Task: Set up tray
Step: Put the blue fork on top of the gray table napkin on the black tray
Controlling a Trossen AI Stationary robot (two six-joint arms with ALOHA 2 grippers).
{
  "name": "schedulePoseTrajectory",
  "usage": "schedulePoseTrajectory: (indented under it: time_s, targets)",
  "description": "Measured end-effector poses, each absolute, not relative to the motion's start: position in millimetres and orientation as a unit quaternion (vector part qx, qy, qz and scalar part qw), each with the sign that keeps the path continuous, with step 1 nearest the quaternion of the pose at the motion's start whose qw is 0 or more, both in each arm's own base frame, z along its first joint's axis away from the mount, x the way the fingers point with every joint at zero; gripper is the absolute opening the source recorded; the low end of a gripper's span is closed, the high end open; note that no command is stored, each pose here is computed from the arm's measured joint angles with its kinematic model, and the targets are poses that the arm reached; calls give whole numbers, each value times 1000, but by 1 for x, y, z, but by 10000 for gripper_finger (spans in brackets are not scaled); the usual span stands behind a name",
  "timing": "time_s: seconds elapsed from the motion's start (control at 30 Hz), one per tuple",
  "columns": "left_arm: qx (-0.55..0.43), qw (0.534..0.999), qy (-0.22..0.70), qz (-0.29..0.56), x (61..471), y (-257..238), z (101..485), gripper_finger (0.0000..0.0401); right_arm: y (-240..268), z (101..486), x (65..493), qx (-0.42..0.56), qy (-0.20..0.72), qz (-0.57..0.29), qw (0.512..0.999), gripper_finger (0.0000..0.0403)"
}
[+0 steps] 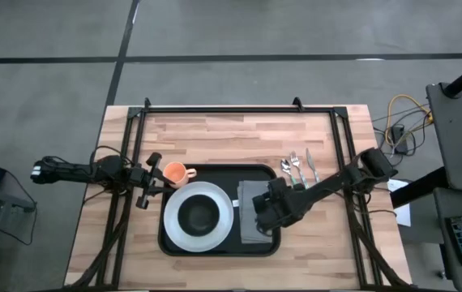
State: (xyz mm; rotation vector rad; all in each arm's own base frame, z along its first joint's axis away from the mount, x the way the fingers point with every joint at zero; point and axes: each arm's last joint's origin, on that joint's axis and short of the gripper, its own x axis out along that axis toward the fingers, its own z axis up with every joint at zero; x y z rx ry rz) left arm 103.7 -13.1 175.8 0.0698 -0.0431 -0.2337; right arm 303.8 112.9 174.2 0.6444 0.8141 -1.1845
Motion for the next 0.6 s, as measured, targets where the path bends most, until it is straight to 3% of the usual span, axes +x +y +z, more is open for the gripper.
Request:
schedulePoseTrajectory:
  time_s: [0.3,0.6]
  targets:
    - [35,992,-18,-117,104,-13,175,75,101,207,278,302,372,-499,722,187]
    - [34,993,-7,-117,104,-13,173,75,76,206,246,323,424,-488,692,188]
